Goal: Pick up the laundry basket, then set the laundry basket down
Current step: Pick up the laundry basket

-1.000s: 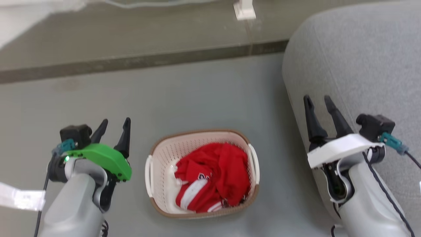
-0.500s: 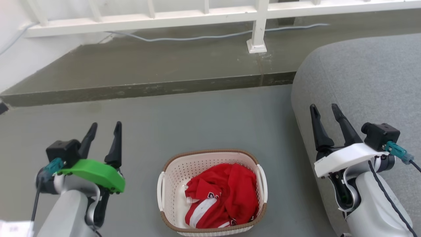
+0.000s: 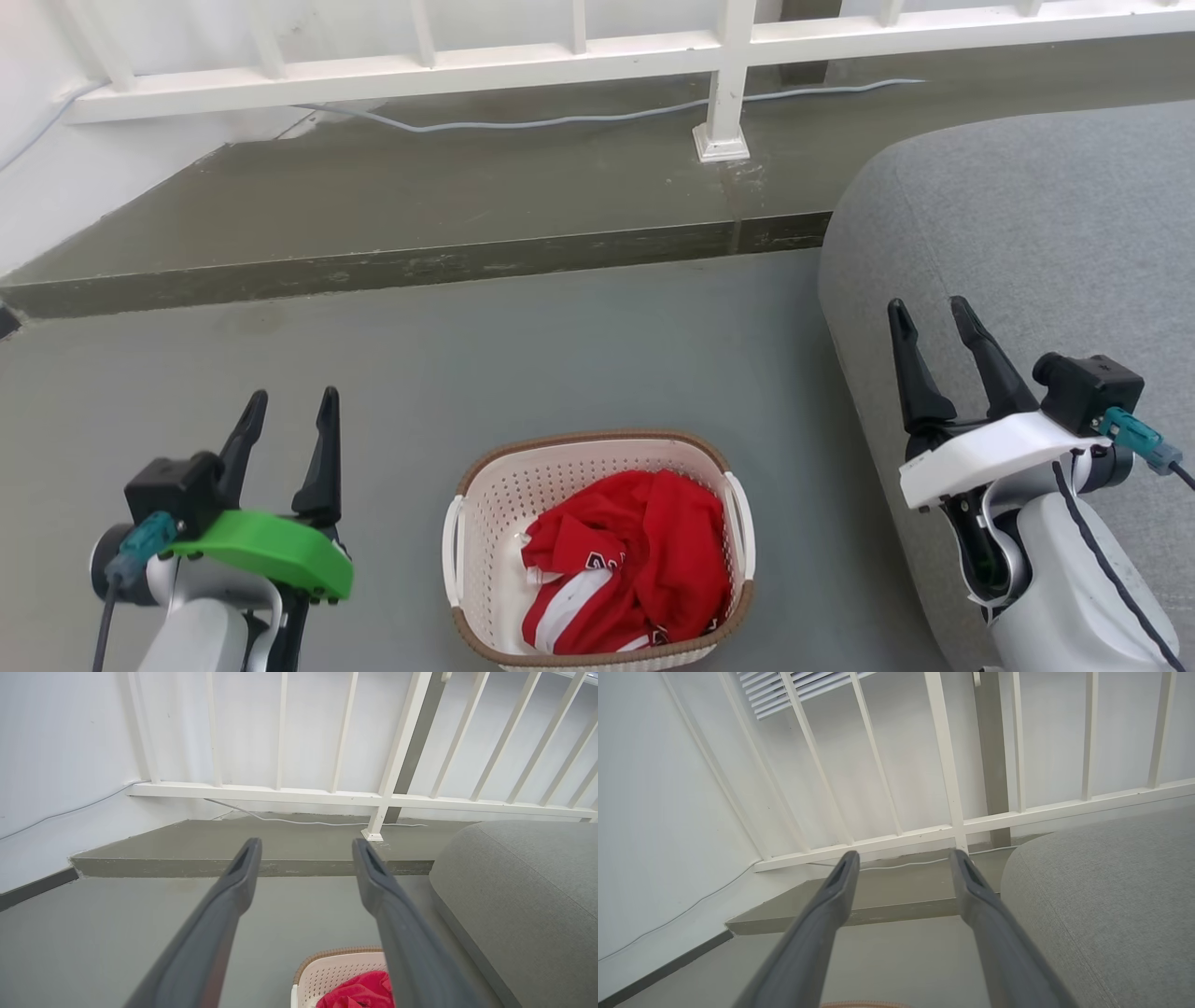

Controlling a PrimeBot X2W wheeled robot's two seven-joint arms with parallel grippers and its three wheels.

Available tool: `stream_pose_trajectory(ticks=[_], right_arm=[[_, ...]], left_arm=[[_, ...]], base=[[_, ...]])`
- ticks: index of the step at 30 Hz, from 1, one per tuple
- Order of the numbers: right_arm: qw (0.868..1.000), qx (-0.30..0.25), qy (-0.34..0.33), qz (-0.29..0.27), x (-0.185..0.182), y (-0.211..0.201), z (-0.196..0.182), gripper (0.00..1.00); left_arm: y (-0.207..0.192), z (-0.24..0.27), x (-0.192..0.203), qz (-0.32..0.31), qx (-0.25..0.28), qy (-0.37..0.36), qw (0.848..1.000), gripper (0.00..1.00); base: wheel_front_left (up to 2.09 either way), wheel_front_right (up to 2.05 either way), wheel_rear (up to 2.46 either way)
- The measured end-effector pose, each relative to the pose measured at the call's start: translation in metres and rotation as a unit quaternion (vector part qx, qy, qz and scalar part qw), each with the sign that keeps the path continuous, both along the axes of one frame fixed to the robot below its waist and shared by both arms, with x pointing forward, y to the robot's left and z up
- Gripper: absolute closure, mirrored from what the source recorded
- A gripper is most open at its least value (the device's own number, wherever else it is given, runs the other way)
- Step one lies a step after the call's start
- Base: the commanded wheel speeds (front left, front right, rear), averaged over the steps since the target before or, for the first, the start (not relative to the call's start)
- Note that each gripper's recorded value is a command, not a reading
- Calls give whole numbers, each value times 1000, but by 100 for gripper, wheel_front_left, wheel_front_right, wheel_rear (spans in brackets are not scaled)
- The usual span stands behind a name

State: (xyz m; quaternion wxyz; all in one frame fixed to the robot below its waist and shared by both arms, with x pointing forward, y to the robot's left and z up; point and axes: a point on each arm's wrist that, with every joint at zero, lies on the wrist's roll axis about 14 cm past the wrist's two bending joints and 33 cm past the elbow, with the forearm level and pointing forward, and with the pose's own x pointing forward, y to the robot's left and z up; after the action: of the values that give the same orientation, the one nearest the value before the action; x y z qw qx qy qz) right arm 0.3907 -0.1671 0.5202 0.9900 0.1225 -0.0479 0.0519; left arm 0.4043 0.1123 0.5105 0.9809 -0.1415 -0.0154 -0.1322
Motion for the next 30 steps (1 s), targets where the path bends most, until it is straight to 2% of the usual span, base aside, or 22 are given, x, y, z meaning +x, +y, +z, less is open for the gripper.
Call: stream_pose_trajectory(ticks=[15,30], right_arm=[[1000,-13,8,-1,-3,-1,-7,0],[1000,-12,12,-1,-2,0,-9,0]], left_arm=[[-1,-4,-11,6,-12,3,1000,0],[2,-8,-15,10,3,3,1000,0]], base=[[0,0,0],[0,0,0]])
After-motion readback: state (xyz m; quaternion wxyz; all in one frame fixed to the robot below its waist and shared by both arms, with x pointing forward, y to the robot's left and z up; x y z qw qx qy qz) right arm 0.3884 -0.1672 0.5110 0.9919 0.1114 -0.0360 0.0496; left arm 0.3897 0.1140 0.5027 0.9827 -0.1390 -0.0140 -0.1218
